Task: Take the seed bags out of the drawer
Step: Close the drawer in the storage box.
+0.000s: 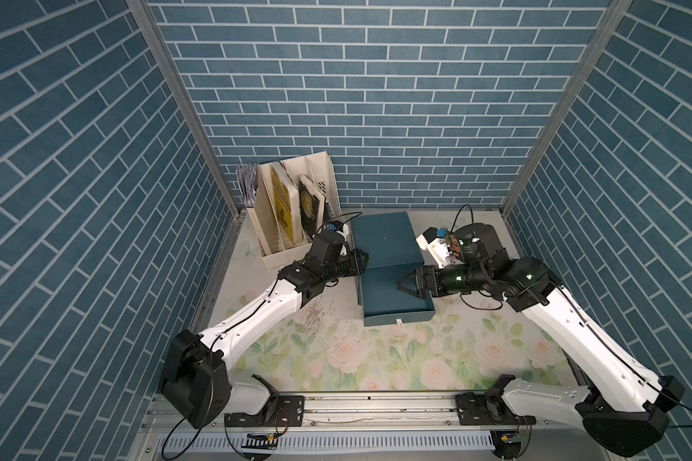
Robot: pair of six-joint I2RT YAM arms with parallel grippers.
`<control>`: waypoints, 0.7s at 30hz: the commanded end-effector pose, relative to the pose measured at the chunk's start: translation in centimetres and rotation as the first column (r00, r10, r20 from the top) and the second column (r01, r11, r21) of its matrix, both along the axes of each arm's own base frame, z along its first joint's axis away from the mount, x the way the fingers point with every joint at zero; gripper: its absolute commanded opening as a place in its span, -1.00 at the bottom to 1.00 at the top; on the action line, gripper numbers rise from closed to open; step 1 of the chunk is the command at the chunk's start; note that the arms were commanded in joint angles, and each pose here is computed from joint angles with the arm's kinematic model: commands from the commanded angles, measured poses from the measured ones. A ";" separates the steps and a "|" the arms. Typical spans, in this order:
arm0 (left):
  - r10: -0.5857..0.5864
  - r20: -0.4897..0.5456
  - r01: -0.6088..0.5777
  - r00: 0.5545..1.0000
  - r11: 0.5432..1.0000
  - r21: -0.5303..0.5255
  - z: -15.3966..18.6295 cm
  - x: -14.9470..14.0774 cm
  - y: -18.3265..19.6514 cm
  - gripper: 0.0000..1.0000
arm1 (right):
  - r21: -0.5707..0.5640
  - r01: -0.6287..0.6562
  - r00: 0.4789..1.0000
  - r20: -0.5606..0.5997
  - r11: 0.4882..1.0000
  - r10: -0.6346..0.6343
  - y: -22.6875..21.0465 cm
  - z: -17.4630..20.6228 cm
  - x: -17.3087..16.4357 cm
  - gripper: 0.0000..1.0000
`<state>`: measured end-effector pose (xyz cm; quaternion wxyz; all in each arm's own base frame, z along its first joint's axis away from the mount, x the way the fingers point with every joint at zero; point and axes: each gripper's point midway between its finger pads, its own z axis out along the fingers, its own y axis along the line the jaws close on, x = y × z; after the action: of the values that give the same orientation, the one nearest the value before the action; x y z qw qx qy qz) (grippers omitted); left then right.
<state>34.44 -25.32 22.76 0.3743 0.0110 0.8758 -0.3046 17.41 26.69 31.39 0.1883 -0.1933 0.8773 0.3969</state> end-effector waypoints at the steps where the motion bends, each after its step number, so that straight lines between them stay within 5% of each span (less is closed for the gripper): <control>1: 0.015 -0.065 -0.011 0.998 0.998 0.067 -2.2 -1.0 1.3 0.07 | -0.027 0.018 0.998 -0.064 0.999 -0.020 0.0 -1.4 -2.1 0.66; 11: 0.020 -0.065 -0.016 0.998 0.997 0.070 -2.1 -1.1 1.6 0.07 | -0.097 -0.028 0.990 -0.138 0.995 0.015 1.0 -4.5 -6.4 0.47; 21: 0.022 -0.065 -0.017 0.998 0.997 0.074 -1.9 -1.1 1.7 0.07 | -0.225 0.034 0.994 -0.094 0.974 -0.056 1.6 -7.3 -6.1 0.34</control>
<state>34.15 -24.96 22.75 0.3718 0.0092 0.8786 -0.2994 10.45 28.65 24.90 0.1133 -0.1972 0.9157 0.3314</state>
